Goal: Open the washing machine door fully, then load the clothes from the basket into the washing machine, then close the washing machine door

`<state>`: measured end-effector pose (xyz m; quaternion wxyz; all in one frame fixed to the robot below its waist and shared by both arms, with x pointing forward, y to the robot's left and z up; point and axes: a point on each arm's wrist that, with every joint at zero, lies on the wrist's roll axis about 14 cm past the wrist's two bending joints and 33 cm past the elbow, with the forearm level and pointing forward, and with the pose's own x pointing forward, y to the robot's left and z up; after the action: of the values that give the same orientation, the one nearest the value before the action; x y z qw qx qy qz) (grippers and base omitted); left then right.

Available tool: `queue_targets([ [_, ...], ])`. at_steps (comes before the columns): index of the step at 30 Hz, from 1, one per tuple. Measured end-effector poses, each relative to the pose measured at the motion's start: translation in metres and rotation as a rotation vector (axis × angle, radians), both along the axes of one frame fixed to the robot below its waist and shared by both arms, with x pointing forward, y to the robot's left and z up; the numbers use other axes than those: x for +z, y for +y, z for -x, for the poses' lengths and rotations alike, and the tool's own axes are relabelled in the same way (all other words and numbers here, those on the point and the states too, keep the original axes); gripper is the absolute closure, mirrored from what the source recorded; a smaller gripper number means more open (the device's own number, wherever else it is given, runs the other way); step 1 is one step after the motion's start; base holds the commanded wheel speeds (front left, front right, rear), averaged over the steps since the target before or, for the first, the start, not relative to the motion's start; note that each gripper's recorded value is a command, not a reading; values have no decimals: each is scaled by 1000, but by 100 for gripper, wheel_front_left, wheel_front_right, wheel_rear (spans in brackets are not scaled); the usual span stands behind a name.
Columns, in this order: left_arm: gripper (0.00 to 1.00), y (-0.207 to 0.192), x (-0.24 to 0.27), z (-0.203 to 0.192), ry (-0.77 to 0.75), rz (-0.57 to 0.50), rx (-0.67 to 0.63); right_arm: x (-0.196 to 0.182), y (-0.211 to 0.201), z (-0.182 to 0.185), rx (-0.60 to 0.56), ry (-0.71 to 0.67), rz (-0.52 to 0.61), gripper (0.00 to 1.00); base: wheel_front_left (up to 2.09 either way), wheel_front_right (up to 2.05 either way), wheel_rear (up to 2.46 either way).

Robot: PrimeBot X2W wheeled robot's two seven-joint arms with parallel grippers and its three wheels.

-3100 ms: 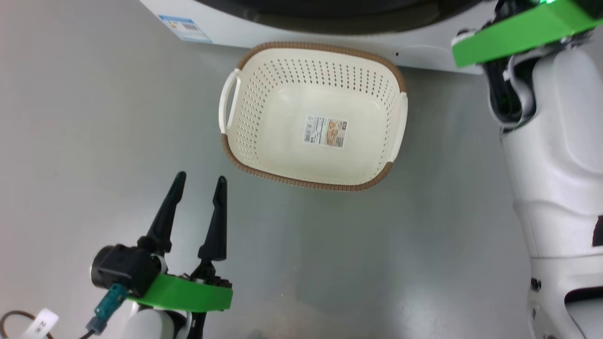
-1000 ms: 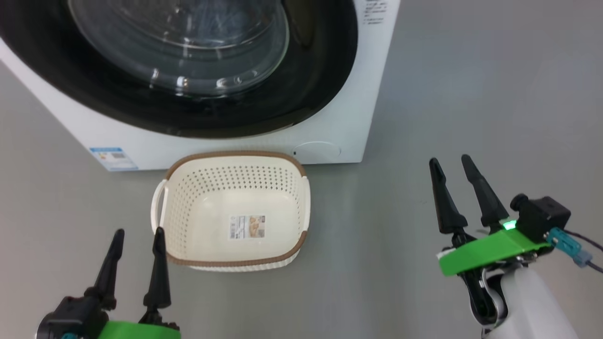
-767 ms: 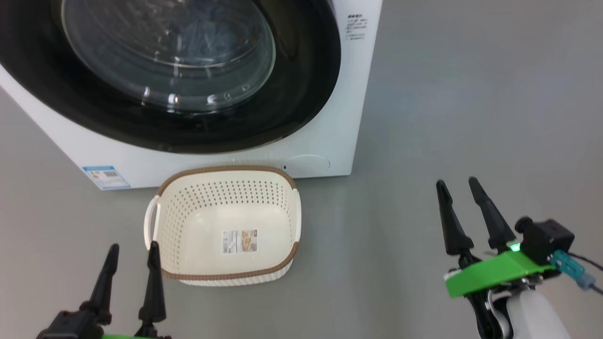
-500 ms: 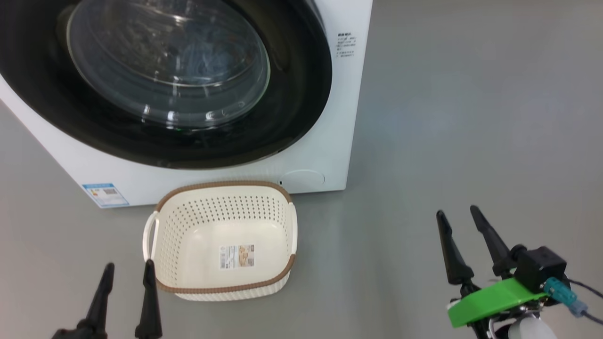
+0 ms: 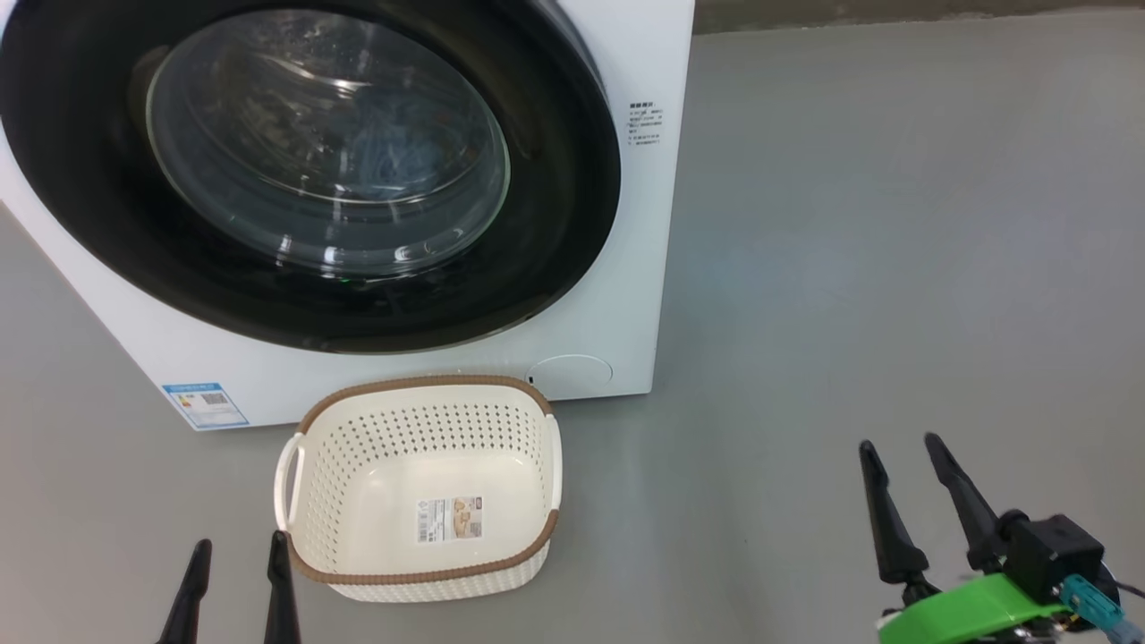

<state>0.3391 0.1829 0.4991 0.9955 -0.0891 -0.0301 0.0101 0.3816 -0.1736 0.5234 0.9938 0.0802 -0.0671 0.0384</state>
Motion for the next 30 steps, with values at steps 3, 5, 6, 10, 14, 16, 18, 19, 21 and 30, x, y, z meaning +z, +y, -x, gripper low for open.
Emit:
queue_targets([
  [3, 0, 1, 2, 2, -6, -1, 9, -6, -6, 7, -17, 17, 3, 0, 0, 0, 0],
  [5, 0, 2, 2, 4, -5, -2, 11, -6, -6, 9, -17, 19, 3, 0, 0, 0, 0],
  [6, 0, 2, 1, 6, -3, -2, 11, -7, -6, 11, -17, 20, 3, 0, 0, 0, 0],
  [10, 0, 3, 0, 11, 1, -4, 19, -4, -6, 13, -19, 11, 2, 0, 0, 0, 0],
  [14, 0, 3, -2, 15, 6, -4, 18, -2, -6, 14, -17, 5, 3, 0, 0, 0, 0],
  [16, 0, 3, -1, 15, 5, -5, 21, -2, -5, 14, -16, 5, 3, 0, 0, 0, 0],
  [18, 0, 3, -1, 16, 5, -4, 22, -2, -4, 14, -14, 4, 2, 0, 0, 0, 0],
  [19, 0, 3, -1, 16, 5, -4, 22, -2, -4, 14, -12, 4, 2, 0, 0, 0, 0],
  [21, 0, 3, -1, 16, 6, -4, 23, -2, -3, 14, -10, 5, 2, 0, 0, 0, 0],
  [30, 0, 4, -3, 16, 13, -10, 24, -6, -2, 13, -8, 18, 2, 0, 0, 0, 0],
])
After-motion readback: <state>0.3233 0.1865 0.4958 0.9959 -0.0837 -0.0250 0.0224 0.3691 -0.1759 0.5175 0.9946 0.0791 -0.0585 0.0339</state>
